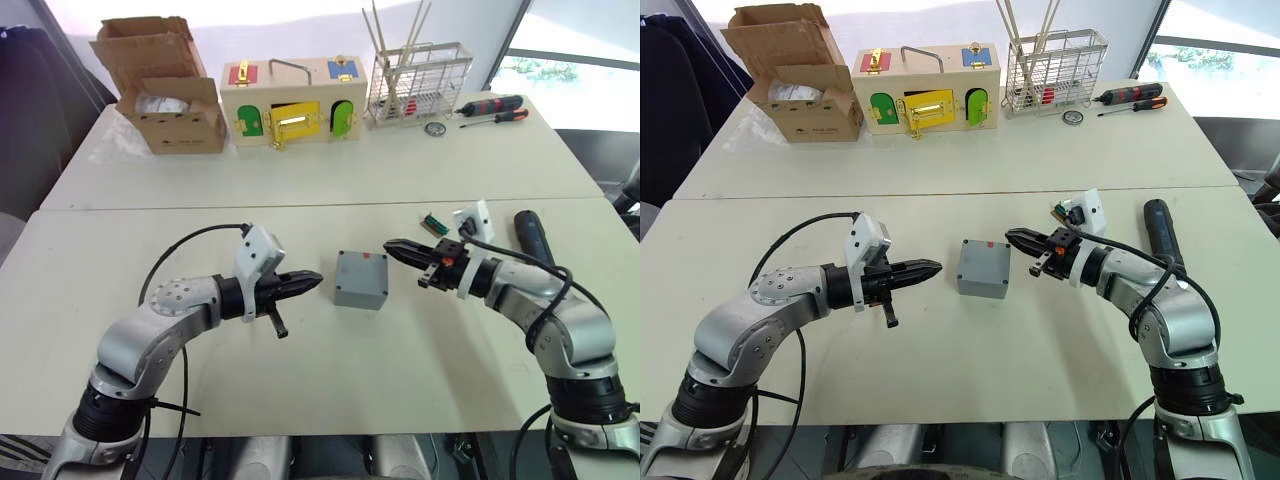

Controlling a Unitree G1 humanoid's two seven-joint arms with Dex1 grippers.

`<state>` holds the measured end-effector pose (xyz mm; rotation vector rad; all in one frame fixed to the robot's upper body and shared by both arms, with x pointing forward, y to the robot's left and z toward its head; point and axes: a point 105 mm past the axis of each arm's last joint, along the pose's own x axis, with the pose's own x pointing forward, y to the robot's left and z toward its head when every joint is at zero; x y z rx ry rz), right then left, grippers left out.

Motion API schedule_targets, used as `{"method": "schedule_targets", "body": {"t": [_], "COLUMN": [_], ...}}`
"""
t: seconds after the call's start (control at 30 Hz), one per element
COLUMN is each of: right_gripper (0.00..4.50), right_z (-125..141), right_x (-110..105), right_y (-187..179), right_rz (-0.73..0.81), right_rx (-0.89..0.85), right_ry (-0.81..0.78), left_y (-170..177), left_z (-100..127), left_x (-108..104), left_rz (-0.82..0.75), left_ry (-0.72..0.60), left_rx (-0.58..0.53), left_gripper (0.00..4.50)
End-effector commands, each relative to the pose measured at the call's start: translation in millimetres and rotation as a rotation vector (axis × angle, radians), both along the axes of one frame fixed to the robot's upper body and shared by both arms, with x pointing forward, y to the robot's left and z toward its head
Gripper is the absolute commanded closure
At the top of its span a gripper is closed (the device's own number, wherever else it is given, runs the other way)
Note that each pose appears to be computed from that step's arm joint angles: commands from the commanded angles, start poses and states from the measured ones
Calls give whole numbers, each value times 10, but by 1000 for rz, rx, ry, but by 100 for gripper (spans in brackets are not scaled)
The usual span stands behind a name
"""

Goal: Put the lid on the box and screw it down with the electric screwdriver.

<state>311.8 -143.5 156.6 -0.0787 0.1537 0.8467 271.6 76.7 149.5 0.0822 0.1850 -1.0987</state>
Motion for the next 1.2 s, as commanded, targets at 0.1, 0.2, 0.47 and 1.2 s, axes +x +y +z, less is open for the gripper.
{"method": "schedule_targets", "body": {"t": [0.1,0.2,0.47,1.2], "right_gripper": [437,437,437,437], "right_z": [76,29,-35,-125], "right_x": [-56,-67,-40,3], "right_y": [39,52,48,77], "right_rz": [23,27,20,30], "right_rx": [0,-5,-11,-46], "right_ry": [-27,-10,1,-3], "left_y": [-33,-54,-58,-81], "left_z": [91,75,72,59], "left_x": [-18,-15,-2,7], "left_rz": [-12,-15,-15,-13], "left_ry": [-35,-32,-35,-41], "left_rx": [-22,-23,-19,-19], "left_gripper": [450,450,450,450]}}
